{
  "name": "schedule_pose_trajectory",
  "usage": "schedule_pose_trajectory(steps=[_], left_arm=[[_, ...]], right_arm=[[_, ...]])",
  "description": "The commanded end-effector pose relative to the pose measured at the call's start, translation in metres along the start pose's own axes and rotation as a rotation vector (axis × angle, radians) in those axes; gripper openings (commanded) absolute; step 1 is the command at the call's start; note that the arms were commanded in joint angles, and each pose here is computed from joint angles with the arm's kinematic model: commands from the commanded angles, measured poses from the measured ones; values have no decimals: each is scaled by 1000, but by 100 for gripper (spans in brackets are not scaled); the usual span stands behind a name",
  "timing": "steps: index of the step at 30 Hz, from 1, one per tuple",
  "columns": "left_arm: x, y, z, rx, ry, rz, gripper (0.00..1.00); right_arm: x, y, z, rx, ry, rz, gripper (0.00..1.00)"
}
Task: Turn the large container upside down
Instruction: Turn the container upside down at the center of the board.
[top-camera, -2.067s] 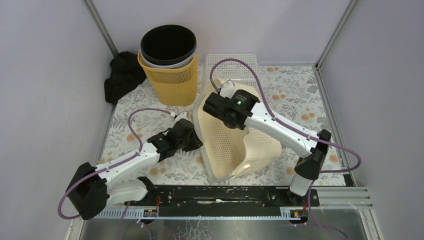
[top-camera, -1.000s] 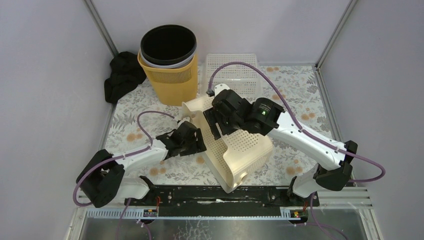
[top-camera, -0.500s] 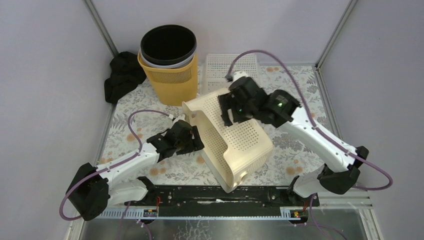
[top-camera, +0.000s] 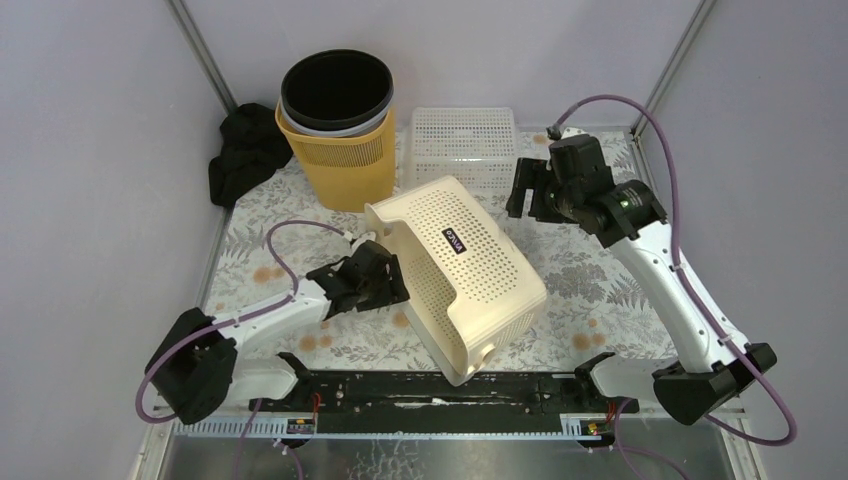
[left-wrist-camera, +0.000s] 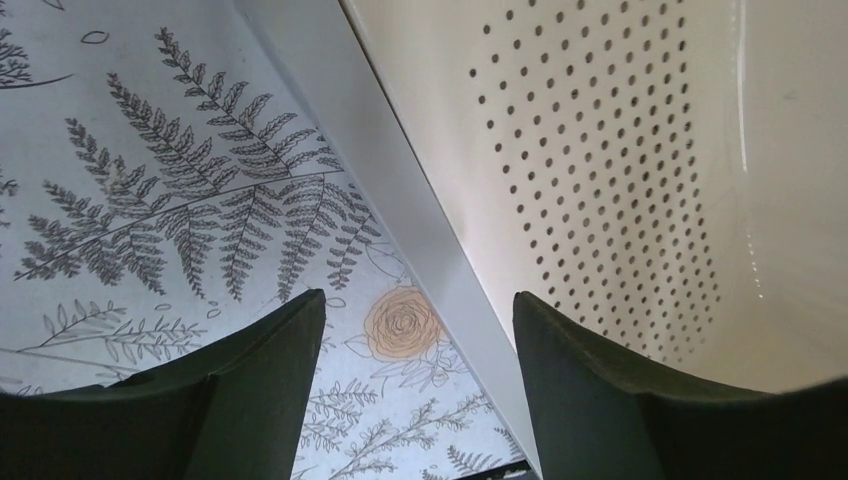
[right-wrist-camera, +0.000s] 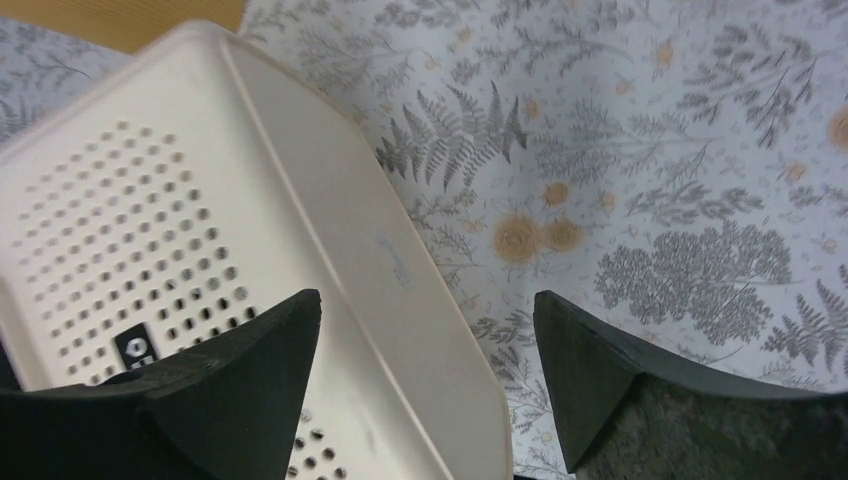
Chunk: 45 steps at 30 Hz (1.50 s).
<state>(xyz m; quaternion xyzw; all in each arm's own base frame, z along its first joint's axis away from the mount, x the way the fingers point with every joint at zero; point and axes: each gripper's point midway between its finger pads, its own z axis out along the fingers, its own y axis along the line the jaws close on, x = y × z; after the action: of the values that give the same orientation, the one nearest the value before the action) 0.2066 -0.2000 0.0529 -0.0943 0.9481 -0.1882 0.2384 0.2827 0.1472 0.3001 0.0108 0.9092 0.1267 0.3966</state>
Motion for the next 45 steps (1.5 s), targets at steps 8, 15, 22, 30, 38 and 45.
schedule_pose_trajectory(steps=[8,15,22,30,38,45], left_arm=[[-15,-23,43,13,-27,21,74],[-25,-39,74,-14,-19,72,73],[-24,-64,90,8,3,113,73],[-15,-84,81,55,13,134,73],[-15,-73,50,67,-15,119,77],[-10,-73,28,114,-2,111,85]], right_arm=[[44,21,10,-257,93,109,79],[68,18,-19,-303,121,137,78],[87,8,-26,-285,132,175,77],[76,13,-30,-302,104,170,77],[74,15,-28,-311,99,172,77],[72,15,-29,-312,93,172,78]])
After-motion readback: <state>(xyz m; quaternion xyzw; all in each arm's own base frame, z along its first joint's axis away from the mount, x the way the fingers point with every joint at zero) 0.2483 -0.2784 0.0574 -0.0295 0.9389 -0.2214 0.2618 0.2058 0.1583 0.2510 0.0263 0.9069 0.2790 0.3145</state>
